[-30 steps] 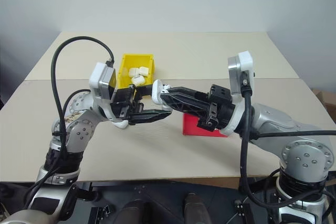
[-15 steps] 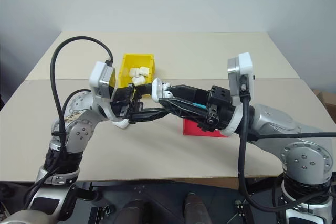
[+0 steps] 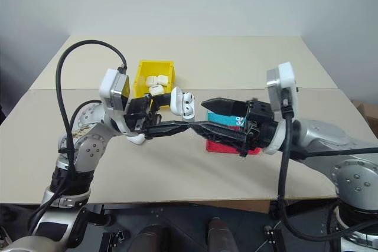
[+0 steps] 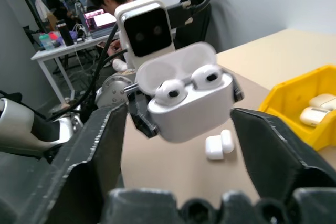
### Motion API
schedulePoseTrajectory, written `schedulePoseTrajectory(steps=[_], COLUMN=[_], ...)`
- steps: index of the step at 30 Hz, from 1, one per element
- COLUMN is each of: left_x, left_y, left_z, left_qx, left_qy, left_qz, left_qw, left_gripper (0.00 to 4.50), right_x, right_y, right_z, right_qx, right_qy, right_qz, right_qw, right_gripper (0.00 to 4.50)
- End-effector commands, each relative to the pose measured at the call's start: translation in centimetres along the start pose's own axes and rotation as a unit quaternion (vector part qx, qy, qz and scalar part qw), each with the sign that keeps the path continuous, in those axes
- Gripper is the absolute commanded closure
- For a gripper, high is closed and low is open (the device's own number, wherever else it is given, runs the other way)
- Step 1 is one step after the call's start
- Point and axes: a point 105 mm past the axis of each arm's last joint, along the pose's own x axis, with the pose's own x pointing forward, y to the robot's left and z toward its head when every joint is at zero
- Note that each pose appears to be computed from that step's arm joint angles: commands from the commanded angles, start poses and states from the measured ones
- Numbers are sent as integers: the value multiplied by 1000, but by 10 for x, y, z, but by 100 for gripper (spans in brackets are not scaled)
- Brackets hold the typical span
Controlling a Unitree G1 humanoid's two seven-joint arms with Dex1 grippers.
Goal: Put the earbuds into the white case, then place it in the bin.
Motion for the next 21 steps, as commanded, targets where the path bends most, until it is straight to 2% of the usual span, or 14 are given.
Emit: schedulePoseTrajectory(steps=[1, 8, 15, 21], left_x=[4, 9, 12, 9], left_y=[2, 9, 9, 6], left_z=[0, -17, -20, -14], left_qx=[12, -1, 15, 32], left_qy=[-1, 11, 22, 18], left_qz=[0, 4, -11, -12], left_qw=[1000, 1000, 1000, 999], left_gripper=[172, 172, 172, 172], right_x=[0, 37, 65, 53], right_y=[-8, -18, -3, -8], right_z=[29, 53, 38, 14], right_qx=[-82, -179, -269, -300], right_qy=[-8, 27, 117, 188], right_qz=[-4, 24, 105, 133], right_qw=[997, 983, 950, 926], right_gripper=[211, 449, 449, 449])
